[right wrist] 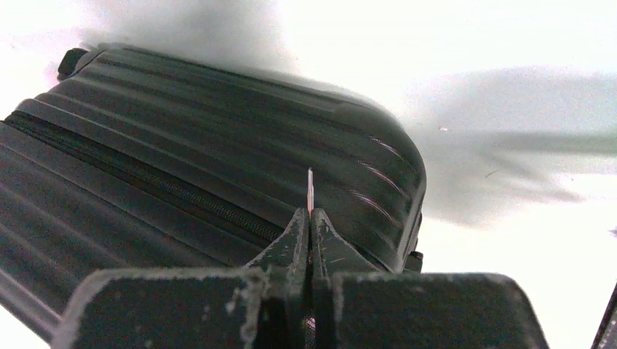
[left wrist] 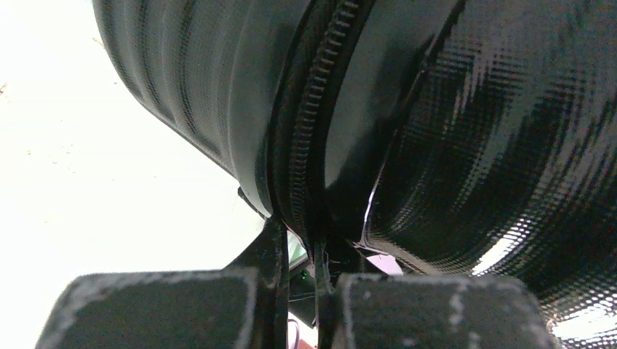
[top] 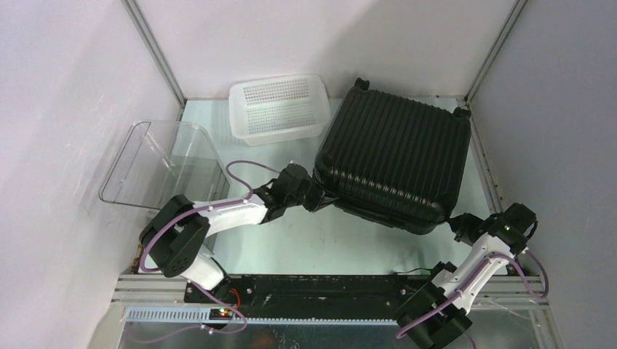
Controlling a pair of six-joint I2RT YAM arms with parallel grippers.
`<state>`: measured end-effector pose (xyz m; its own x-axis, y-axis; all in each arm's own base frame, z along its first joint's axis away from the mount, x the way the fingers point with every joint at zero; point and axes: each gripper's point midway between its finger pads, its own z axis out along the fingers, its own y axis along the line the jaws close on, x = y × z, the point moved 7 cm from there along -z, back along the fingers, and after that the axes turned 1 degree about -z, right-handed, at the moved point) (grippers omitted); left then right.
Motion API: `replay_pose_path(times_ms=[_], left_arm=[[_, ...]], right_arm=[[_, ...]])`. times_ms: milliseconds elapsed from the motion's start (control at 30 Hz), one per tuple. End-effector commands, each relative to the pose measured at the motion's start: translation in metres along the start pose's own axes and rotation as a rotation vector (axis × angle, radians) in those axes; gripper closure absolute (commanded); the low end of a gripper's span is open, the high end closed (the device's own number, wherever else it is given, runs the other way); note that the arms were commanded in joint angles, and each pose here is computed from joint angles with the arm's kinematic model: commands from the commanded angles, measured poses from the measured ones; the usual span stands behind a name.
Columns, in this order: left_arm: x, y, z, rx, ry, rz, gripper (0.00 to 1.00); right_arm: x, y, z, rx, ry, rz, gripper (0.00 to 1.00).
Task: Open, take out, and arrange the luggage
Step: Grab the zipper of the luggage, then unzip the zipper of the luggage.
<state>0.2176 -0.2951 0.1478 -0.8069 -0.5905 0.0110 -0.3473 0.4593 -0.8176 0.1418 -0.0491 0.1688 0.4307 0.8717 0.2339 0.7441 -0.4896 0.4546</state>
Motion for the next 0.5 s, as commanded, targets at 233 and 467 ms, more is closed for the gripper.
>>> replay_pose_path(times_ms=[233, 467], left_arm=[[0.027, -0.008, -0.026, 0.108, 0.131, 0.299, 1.0], [0.027, -0.003, -0.027, 0.089, 0.136, 0.316, 1.0]], right_arm=[[-0.005, 0.04, -0.014, -0.232, -0.137, -0.194, 1.0], [-0.002, 0.046, -0.013, -0.264, -0.19, -0.292, 1.0]])
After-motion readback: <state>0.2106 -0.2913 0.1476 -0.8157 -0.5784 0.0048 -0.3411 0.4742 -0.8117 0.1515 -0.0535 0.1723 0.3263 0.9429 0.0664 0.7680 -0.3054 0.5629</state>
